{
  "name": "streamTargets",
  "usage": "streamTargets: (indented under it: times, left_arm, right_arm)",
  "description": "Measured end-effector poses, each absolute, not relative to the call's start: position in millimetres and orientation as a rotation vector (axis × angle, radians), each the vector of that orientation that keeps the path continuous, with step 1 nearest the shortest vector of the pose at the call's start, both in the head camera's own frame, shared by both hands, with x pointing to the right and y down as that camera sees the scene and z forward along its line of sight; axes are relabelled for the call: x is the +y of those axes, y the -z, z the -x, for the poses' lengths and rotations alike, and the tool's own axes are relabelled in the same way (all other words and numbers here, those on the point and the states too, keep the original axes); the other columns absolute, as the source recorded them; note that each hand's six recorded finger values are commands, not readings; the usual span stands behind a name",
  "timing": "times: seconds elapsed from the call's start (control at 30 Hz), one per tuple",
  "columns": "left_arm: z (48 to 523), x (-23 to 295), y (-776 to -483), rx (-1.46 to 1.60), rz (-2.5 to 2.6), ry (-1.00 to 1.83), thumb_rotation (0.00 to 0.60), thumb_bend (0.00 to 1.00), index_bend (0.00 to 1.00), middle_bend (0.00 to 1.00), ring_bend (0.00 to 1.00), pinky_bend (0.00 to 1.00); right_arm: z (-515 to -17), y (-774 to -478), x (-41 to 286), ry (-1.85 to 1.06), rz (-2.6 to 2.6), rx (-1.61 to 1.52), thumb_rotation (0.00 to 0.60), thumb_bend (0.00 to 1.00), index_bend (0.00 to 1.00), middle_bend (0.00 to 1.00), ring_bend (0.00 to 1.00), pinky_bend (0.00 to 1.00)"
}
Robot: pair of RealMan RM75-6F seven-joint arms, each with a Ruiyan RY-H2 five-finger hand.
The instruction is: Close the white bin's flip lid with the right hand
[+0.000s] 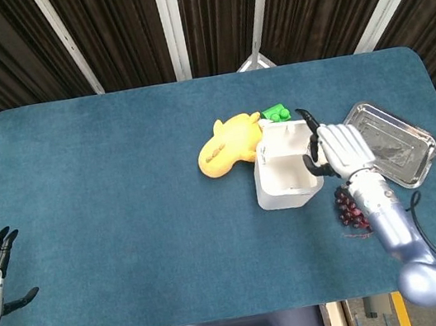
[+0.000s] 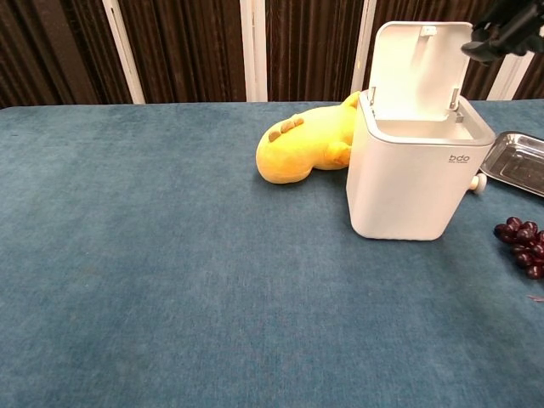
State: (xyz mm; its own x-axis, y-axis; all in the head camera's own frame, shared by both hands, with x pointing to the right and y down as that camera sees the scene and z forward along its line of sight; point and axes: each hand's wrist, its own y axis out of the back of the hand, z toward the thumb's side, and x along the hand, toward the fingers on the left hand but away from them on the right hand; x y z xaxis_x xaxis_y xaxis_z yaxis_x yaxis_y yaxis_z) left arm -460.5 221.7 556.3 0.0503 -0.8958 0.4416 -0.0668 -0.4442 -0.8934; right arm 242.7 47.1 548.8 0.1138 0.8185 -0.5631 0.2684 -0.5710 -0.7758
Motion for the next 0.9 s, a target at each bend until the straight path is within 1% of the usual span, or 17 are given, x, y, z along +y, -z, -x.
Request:
streamTargets:
  times: [0.17,0.23,0.3,0.4,0.57,0.9]
  left_arm:
    - [462,221,-556,0.991,1.62,1.477,0.6,0.0,0.0,0.0,0.0,0.0]
    - [462,221,-556,0.991,1.619,1.48,0.6,0.0,0.0,0.0,0.0,0.0]
    - [463,222,-556,0.991,1.62,1.481,0.6,0.0,0.0,0.0,0.0,0.0]
    - [463,222,-555,0.993,1.622,1.479,0.6,0.0,0.0,0.0,0.0,0.0]
    - [463,222,-554,0.996,1.624,1.476,0.6,0.0,0.0,0.0,0.0,0.0]
    - [461,224,-553,0.991,1.623,1.469,0.6,0.0,0.0,0.0,0.0,0.0]
  right_arm:
    - [-235,-555,40,-1.506,1.91,-1.061,0.6,0.53,0.02,0.69,0.75,0.74]
    - [-233,-556,39,-1.516,1.907,-1.062,0.6,0.54,0.06,0.69,0.75,0.75]
    - [-231,-557,39,-1.524,1.902,-1.062,0.6,0.54,0.13,0.7,0.76,0.75]
    - [-230,-558,43,-1.543,1.906,-1.049,0.6,0.56,0.19,0.7,0.76,0.75]
    - [-228,-559,50,-1.571,1.925,-1.024,0.6,0.59,0.25,0.73,0.78,0.77]
    - [-224,-548,67,-1.572,1.964,-0.977,0.6,0.59,0.26,0.74,0.79,0.77]
